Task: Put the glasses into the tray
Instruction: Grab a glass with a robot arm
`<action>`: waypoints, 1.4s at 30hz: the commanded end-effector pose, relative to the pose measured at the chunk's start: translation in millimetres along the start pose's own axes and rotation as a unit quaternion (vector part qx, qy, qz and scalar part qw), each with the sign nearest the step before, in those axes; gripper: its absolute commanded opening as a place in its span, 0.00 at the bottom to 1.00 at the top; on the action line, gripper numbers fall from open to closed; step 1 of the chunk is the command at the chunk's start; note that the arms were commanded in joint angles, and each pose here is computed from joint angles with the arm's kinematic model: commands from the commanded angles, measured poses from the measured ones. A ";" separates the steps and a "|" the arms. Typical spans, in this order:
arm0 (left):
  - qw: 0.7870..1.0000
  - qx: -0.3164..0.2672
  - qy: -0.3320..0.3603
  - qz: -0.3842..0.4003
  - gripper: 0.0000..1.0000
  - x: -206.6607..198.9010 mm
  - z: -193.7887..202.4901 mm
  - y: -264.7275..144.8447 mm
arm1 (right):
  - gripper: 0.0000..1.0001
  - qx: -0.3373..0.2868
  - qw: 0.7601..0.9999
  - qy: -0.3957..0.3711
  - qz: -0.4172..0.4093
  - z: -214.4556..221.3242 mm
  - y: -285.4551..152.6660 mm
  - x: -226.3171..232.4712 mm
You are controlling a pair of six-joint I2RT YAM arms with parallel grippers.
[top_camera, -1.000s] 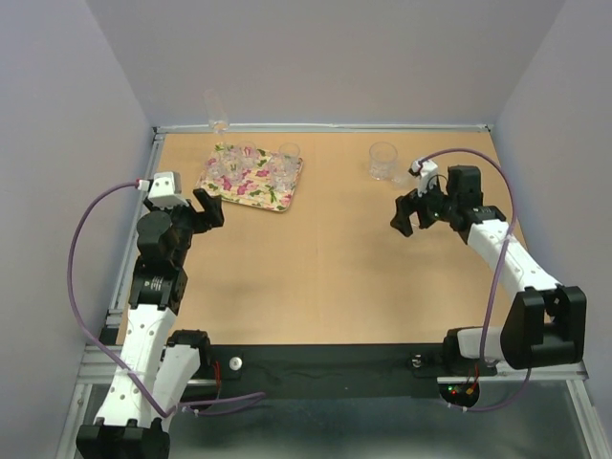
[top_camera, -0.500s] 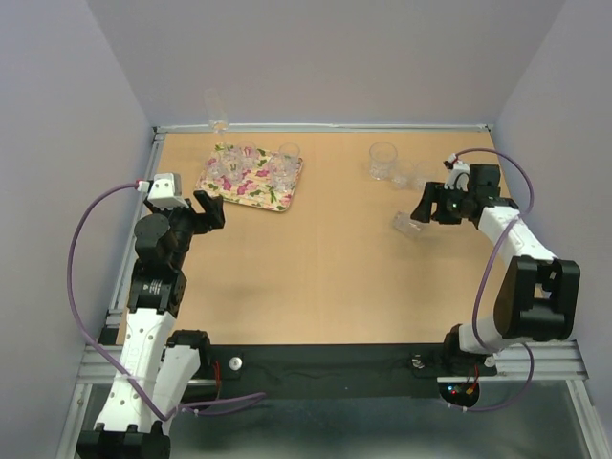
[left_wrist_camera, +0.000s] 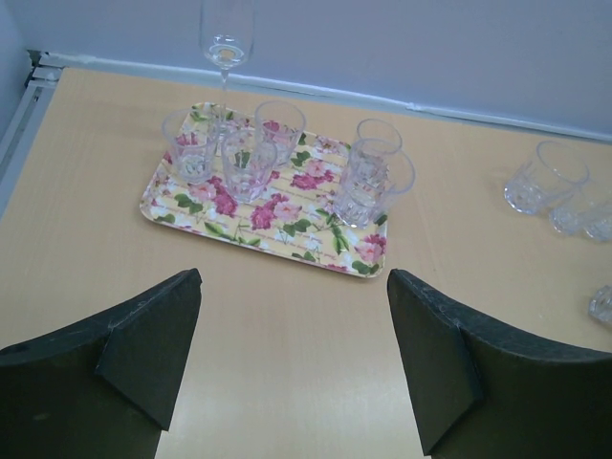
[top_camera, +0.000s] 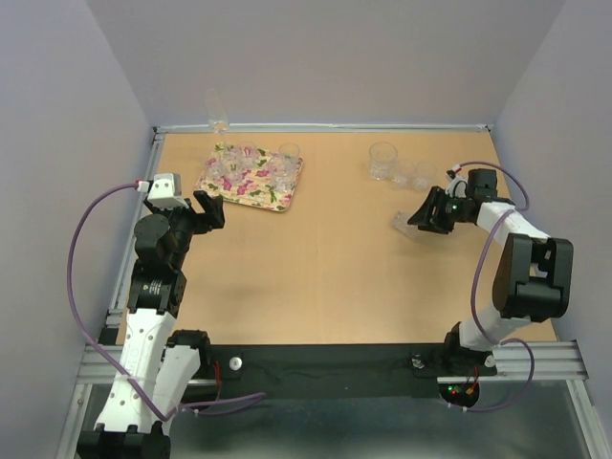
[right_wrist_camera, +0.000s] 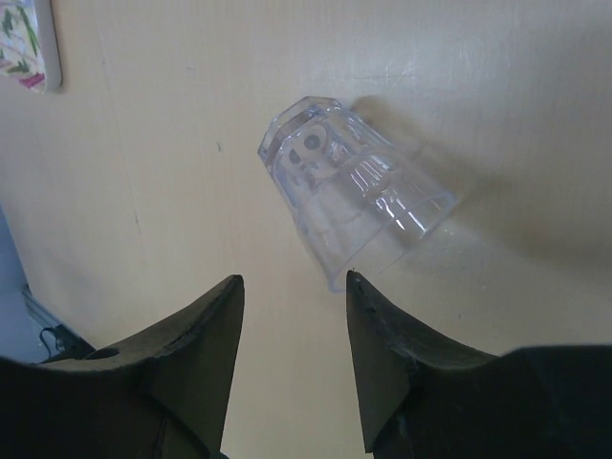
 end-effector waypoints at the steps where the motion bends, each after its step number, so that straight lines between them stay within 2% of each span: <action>1: 0.999 -0.029 0.011 0.011 0.90 -2.5 -10.8 0.7 | 0.50 0.009 0.999 0.035 -0.008 -3.9 5.8 2.4; 7: 0.999 -0.028 0.011 0.010 0.90 -2.2 -10.5 1.0 | 0.43 0.016 0.999 0.051 -0.005 -2.7 11.4 -2.0; 12: 1.000 -0.023 0.013 0.009 0.90 -1.8 -8.6 2.4 | 0.25 0.019 0.998 0.054 -0.011 -4.0 16.6 -4.1; 19: 1.000 -0.023 0.013 0.011 0.90 -2.0 -8.2 2.5 | 0.11 0.022 0.998 0.048 -0.022 -7.2 20.6 -4.1; 24: 0.999 -0.024 0.016 0.015 0.90 -2.9 -8.3 2.5 | 0.00 0.018 0.999 0.015 -0.041 -11.7 17.6 1.5; 31: 0.999 -0.029 0.020 0.027 0.90 -5.4 -9.7 1.1 | 0.00 -0.005 0.993 -0.087 -0.075 -21.2 2.8 16.3; 35: 0.997 -0.040 0.024 0.064 0.90 -13.9 -11.4 -2.4 | 0.01 -0.021 0.982 -0.166 -0.093 -22.9 -9.5 25.3; 42: 0.990 -0.049 0.030 0.132 0.90 -29.1 -12.2 -4.9 | 0.00 -0.024 0.964 -0.251 -0.088 -26.8 -26.0 34.7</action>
Point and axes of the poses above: each gripper's point midway between its finger pads, its own y axis out along the fingers, its own x axis along the line the jaws close on, z = x × y, the point moved 6 cm from there along -y, back along the fingers, and after that the axes turned 7 degrees about y, right-handed, at the moved point
